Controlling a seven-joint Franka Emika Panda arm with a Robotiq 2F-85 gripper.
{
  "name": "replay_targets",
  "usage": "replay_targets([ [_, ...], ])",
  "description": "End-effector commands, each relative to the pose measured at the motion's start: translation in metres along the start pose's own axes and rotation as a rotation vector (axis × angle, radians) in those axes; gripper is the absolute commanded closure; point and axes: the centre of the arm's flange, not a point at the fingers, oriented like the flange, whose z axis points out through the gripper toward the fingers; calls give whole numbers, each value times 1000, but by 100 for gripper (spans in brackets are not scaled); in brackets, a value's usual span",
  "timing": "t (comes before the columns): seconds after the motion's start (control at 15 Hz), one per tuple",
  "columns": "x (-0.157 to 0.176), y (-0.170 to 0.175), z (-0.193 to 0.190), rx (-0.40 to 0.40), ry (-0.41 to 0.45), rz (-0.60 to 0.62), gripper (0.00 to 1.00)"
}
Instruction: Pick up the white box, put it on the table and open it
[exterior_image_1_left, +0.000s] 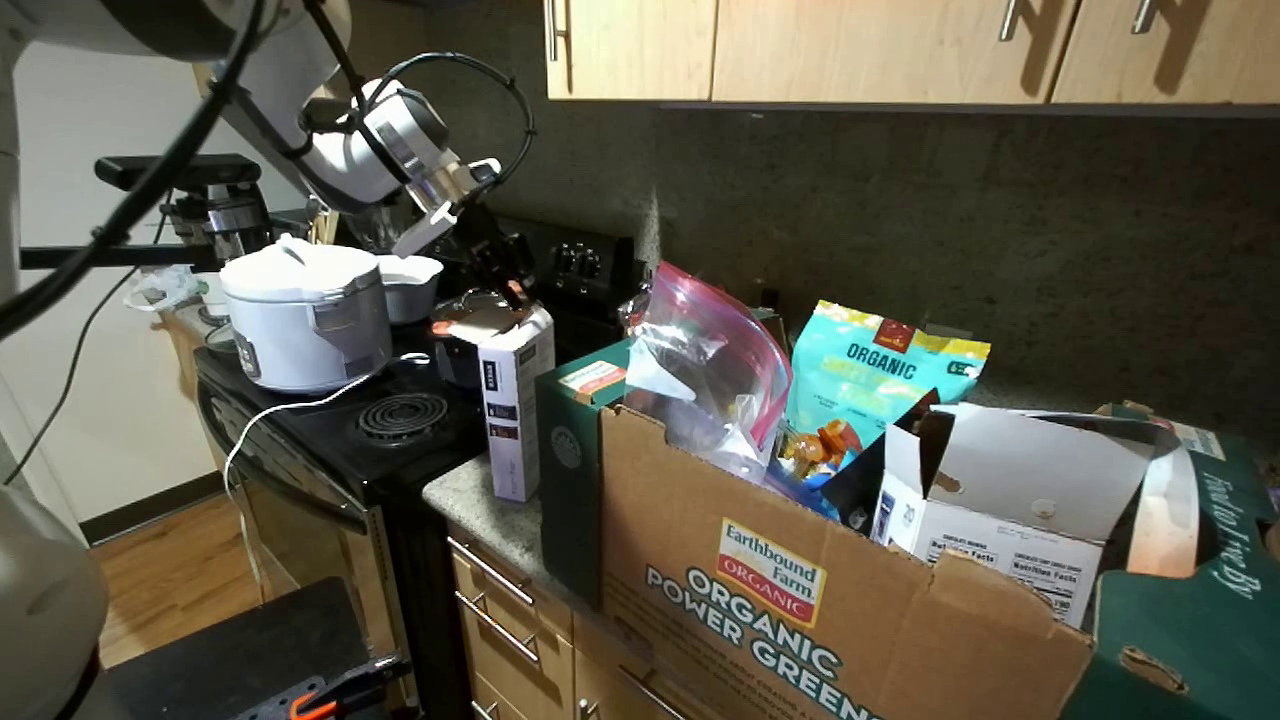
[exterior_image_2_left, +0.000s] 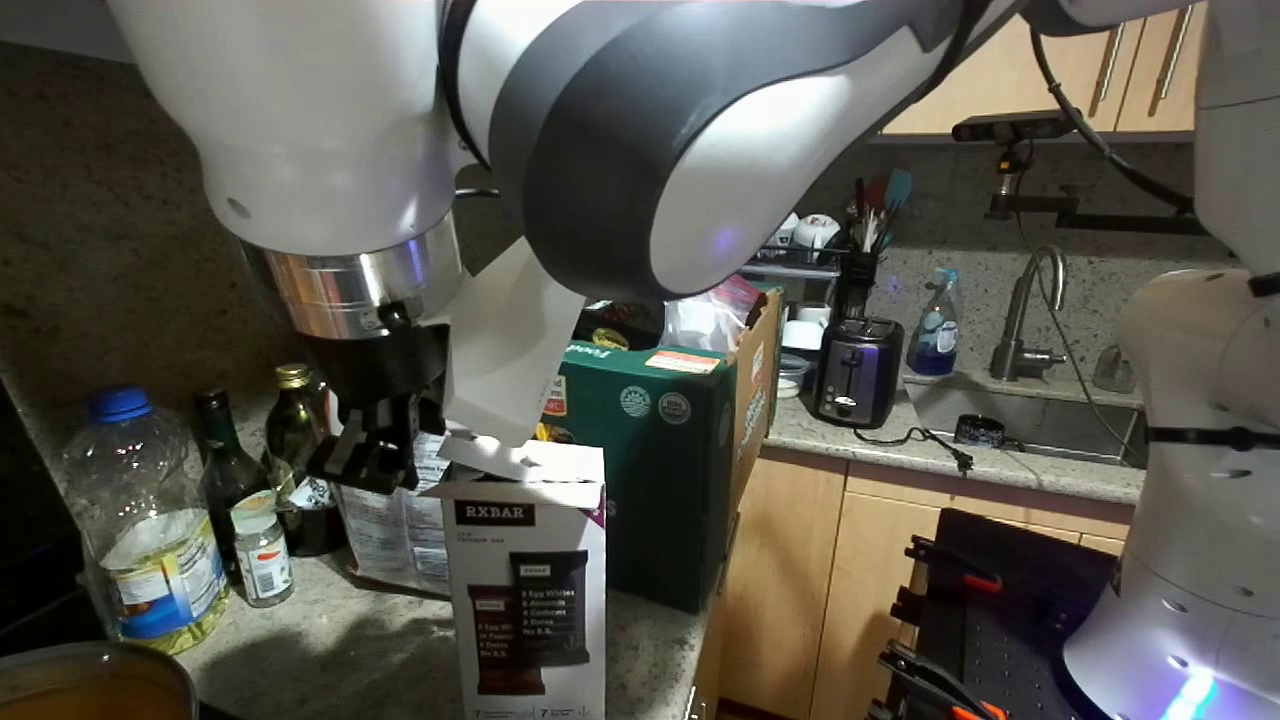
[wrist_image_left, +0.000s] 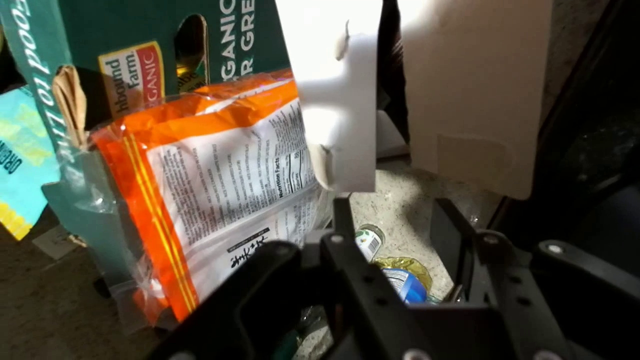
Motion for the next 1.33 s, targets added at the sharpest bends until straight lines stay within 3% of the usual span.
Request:
replay_targets([
  [0.0, 6, 9, 3, -25, 16, 30, 55],
  [0.67, 2, 21, 8, -37, -4, 97, 45],
  [1.0, -6, 19, 8, -52, -15, 141, 45],
  [1.07, -7, 18, 9, -52, -20, 147, 46],
  [1.27, -12, 15, 10, -64, -28, 173, 69],
])
